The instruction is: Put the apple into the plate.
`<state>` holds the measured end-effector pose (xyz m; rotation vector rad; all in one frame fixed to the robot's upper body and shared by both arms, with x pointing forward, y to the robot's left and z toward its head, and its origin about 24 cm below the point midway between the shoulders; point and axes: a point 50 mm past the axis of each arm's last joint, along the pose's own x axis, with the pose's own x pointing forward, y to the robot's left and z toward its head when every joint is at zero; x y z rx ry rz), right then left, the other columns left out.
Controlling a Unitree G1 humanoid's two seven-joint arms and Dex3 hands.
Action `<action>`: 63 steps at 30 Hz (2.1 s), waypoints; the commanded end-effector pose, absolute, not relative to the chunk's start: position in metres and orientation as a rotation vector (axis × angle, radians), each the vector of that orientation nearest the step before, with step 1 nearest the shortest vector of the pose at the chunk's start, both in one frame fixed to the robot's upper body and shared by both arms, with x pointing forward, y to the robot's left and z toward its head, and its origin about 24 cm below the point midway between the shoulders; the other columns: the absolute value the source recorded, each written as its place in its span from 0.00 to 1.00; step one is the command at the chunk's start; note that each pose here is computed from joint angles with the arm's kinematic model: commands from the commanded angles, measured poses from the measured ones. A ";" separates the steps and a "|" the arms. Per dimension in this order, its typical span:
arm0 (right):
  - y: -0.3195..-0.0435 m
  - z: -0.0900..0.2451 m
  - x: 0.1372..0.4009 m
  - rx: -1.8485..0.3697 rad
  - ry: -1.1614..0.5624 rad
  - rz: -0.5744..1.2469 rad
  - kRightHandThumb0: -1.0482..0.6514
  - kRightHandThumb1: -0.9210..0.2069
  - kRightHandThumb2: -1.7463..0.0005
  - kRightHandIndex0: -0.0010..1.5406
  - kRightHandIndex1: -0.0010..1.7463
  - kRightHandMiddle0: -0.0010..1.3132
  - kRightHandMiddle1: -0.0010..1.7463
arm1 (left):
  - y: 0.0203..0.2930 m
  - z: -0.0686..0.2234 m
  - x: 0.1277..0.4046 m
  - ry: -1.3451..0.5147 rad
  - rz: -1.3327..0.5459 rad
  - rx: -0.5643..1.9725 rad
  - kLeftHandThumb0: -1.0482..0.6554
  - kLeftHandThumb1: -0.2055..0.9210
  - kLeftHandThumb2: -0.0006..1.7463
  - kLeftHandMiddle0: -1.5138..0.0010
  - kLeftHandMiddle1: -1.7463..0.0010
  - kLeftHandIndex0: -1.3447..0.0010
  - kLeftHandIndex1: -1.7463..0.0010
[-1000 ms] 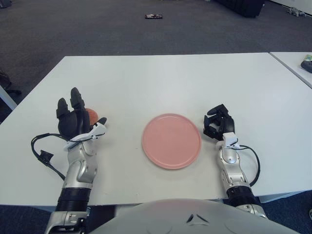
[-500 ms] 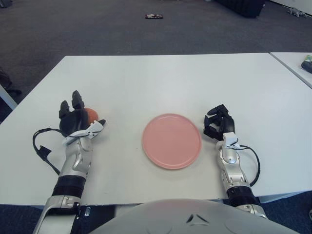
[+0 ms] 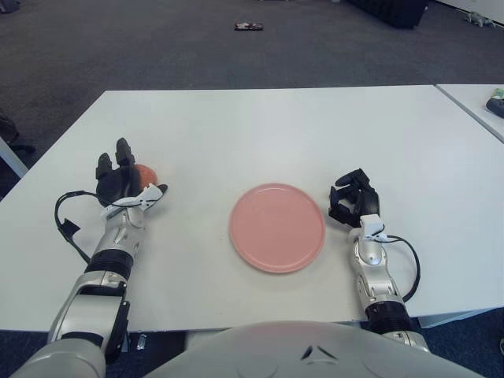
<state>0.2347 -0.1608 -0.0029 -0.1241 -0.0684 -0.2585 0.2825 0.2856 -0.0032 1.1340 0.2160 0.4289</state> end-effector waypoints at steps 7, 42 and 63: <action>-0.162 -0.003 0.234 -0.119 -0.052 -0.286 0.38 0.32 0.41 0.41 0.83 0.32 1.00 | 0.286 -0.025 0.277 0.327 0.350 1.117 0.00 0.51 0.42 1.00 1.00 1.00 1.00; -0.164 0.000 0.232 -0.106 -0.094 -0.270 0.38 0.32 0.41 0.43 0.78 0.32 1.00 | 0.279 -0.020 0.286 0.301 0.175 1.219 0.29 0.30 0.72 0.48 0.01 0.46 0.00; -0.165 0.000 0.231 -0.120 -0.084 -0.289 0.38 0.27 0.45 0.40 0.77 0.29 1.00 | 0.276 -0.015 0.288 0.281 0.192 1.235 0.47 0.30 0.84 0.16 0.00 0.23 0.00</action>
